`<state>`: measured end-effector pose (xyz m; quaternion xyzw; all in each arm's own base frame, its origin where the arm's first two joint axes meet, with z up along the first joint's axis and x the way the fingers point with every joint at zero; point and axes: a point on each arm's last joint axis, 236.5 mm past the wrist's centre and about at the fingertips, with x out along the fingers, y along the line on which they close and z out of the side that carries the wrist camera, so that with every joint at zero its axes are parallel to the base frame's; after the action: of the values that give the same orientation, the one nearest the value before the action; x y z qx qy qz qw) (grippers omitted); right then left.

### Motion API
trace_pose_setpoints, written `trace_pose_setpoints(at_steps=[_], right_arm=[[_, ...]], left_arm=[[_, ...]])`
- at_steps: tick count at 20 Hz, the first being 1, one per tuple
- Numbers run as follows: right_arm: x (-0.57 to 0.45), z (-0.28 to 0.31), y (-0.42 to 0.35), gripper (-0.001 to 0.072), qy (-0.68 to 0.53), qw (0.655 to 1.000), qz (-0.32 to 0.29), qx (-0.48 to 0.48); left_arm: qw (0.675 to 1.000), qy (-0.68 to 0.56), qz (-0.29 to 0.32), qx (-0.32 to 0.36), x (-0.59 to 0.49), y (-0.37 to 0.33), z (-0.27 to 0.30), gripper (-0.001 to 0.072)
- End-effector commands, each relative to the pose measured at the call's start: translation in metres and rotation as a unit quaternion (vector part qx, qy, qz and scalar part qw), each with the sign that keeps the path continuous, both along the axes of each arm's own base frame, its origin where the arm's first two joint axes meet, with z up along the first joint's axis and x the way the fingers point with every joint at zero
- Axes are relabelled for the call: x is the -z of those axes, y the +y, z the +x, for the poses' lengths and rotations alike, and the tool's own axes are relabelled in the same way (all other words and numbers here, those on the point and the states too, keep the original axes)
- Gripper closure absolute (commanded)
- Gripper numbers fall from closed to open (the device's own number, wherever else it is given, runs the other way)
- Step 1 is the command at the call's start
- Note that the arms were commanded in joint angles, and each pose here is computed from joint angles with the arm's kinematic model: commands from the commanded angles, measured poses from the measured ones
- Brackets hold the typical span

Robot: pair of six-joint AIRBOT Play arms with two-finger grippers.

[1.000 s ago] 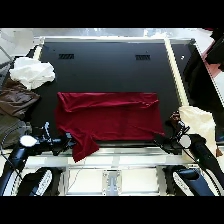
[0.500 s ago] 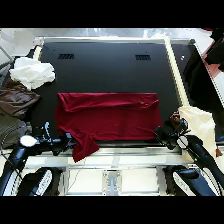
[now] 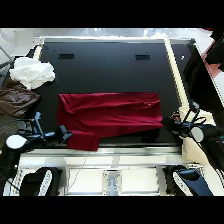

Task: Fold the shirts.

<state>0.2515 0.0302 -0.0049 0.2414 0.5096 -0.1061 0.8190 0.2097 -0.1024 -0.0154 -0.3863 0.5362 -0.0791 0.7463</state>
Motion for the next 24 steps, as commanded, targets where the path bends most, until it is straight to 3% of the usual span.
trace_pose_setpoints(at_steps=[1,7,14,19,24], right_arm=[[-0.043,0.013,-0.008,0.0696,-0.043,0.998,-0.040,-0.038],[-0.059,0.065,0.010,0.0697,-0.101,0.992,-0.029,-0.072],[-0.047,0.181,0.026,0.0697,-0.096,0.986,-0.051,-0.129],[0.006,0.241,0.035,0.0696,-0.052,0.989,-0.042,-0.134],[0.057,0.252,0.033,0.0696,-0.017,0.990,-0.047,-0.136]], left_arm=[[0.996,-0.082,0.032,-0.024,-0.052,0.013,0.019,0.0693],[0.987,-0.133,0.089,-0.015,-0.093,0.041,0.081,0.0694],[0.984,-0.124,0.130,-0.011,-0.072,0.075,0.180,0.0693],[0.984,-0.072,0.154,0.049,-0.001,0.057,0.202,0.0693],[0.979,-0.077,0.185,0.026,0.031,0.068,0.226,0.0693]])
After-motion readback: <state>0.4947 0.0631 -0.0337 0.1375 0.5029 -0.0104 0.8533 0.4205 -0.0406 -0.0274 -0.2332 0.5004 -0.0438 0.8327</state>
